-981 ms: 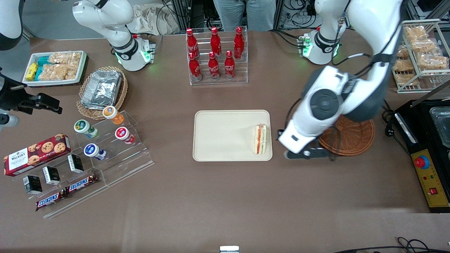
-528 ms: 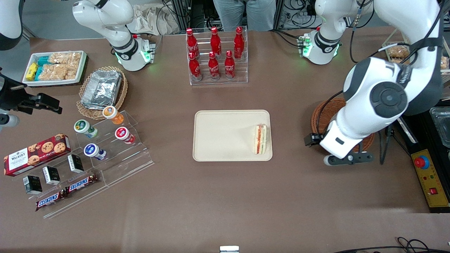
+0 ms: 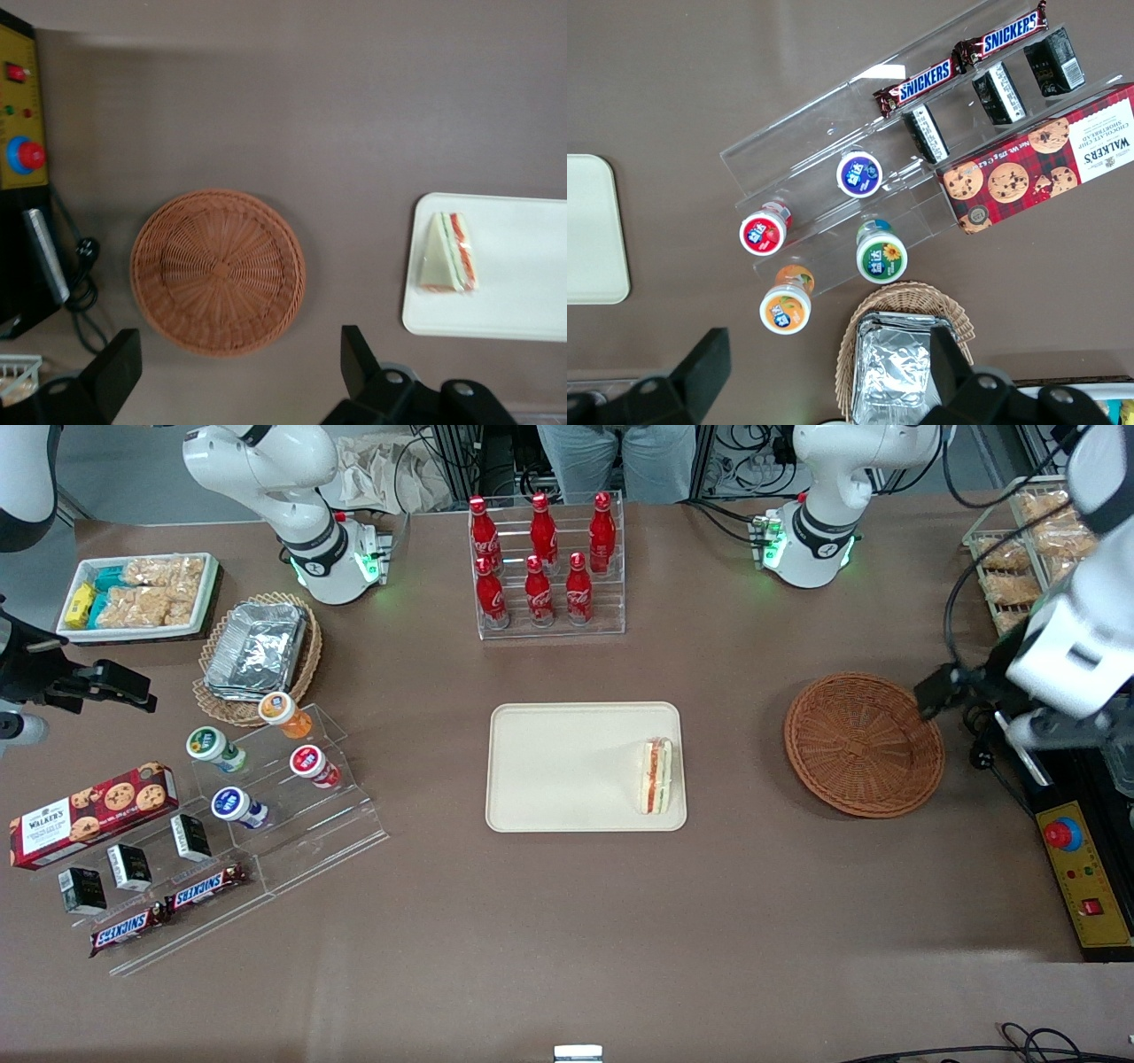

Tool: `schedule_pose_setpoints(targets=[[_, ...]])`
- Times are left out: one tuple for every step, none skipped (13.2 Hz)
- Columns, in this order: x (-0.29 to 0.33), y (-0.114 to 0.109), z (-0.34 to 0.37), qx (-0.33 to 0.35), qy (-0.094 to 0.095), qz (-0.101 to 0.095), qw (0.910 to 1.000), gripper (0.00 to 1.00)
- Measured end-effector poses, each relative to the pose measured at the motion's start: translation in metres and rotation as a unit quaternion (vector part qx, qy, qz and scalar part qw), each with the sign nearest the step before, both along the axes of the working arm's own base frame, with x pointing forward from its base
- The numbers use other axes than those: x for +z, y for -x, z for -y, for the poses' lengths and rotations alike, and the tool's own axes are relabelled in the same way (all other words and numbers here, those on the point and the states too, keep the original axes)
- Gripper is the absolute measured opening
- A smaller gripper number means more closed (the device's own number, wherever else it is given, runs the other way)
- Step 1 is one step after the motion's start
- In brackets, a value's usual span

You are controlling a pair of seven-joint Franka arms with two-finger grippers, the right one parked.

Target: Place sandwich from basket to tray

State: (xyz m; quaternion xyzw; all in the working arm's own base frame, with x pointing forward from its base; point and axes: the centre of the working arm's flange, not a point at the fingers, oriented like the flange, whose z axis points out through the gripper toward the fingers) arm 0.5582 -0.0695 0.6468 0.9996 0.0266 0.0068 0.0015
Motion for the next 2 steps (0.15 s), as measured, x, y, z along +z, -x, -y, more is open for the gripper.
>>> schedule_pose_setpoints(targets=[[0.018,0.018,-0.004,0.003,0.006,0.005,1.0,1.0],[0.029,0.032,-0.008,0.006,0.015,0.005,0.9999,1.0]])
